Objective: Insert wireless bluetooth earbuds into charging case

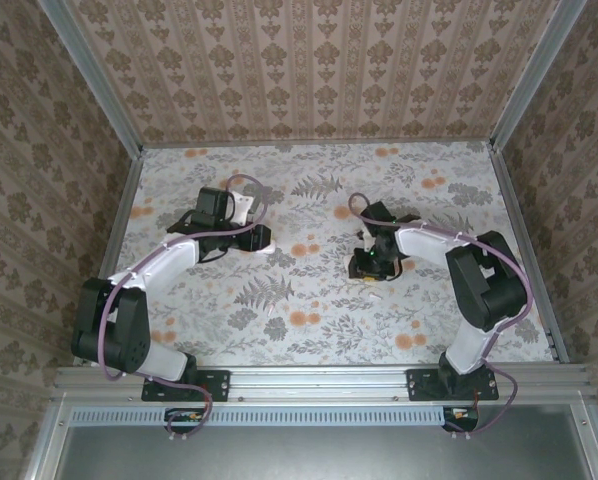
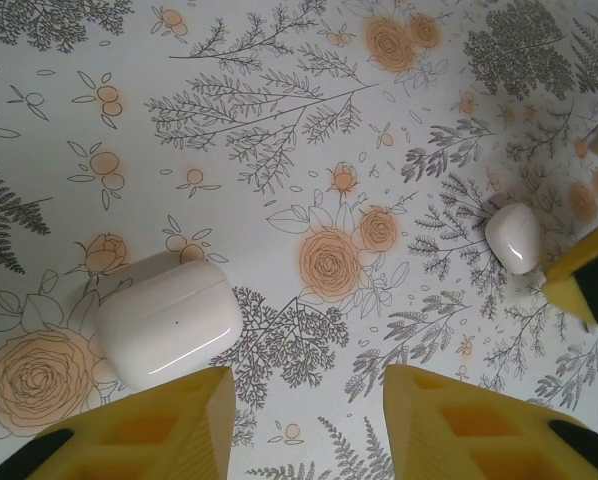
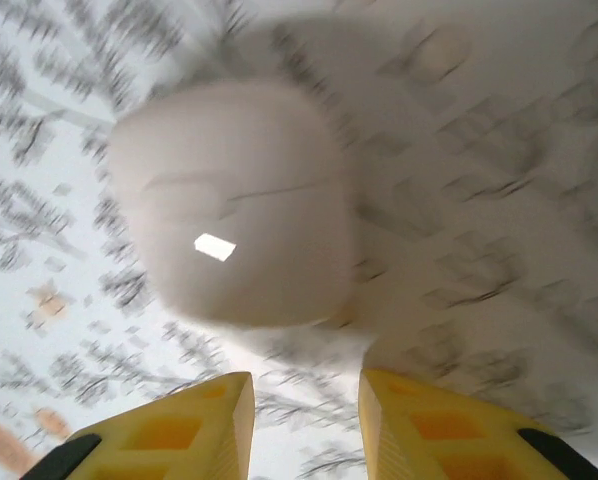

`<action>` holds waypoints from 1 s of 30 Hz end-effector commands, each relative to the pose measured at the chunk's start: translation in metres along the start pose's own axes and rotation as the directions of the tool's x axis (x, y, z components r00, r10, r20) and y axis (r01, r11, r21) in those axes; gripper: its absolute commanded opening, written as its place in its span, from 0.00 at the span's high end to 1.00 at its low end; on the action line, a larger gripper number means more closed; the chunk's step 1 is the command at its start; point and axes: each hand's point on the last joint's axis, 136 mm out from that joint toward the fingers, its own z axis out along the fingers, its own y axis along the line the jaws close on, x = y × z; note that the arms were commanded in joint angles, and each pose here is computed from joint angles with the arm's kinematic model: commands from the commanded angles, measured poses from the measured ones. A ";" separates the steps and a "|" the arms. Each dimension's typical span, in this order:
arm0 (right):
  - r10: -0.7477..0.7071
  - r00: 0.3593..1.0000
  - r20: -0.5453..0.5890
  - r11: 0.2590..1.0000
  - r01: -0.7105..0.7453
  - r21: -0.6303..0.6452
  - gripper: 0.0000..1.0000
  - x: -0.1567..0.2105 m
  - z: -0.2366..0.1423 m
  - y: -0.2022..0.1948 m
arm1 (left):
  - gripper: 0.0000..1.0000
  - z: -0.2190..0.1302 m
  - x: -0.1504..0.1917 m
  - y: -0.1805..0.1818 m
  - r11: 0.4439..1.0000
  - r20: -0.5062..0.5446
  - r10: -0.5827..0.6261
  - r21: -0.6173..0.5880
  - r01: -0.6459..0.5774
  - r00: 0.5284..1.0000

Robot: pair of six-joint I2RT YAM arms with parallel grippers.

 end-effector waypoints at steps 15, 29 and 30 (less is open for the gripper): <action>0.141 0.987 0.082 0.982 -0.150 0.114 0.32 -0.014 -0.049 0.007 | 0.57 -0.008 0.004 -0.009 1.000 0.026 0.003 0.020 -0.004 1.000; 0.118 0.988 0.096 0.991 -0.123 0.049 0.50 -0.015 -0.014 0.058 | 0.57 -0.003 0.011 -0.007 0.999 0.008 0.007 0.038 -0.007 1.000; 0.116 0.989 0.090 0.991 -0.121 0.051 0.53 -0.016 -0.010 0.059 | 0.57 -0.003 0.011 -0.008 0.999 0.008 0.006 0.040 -0.007 1.000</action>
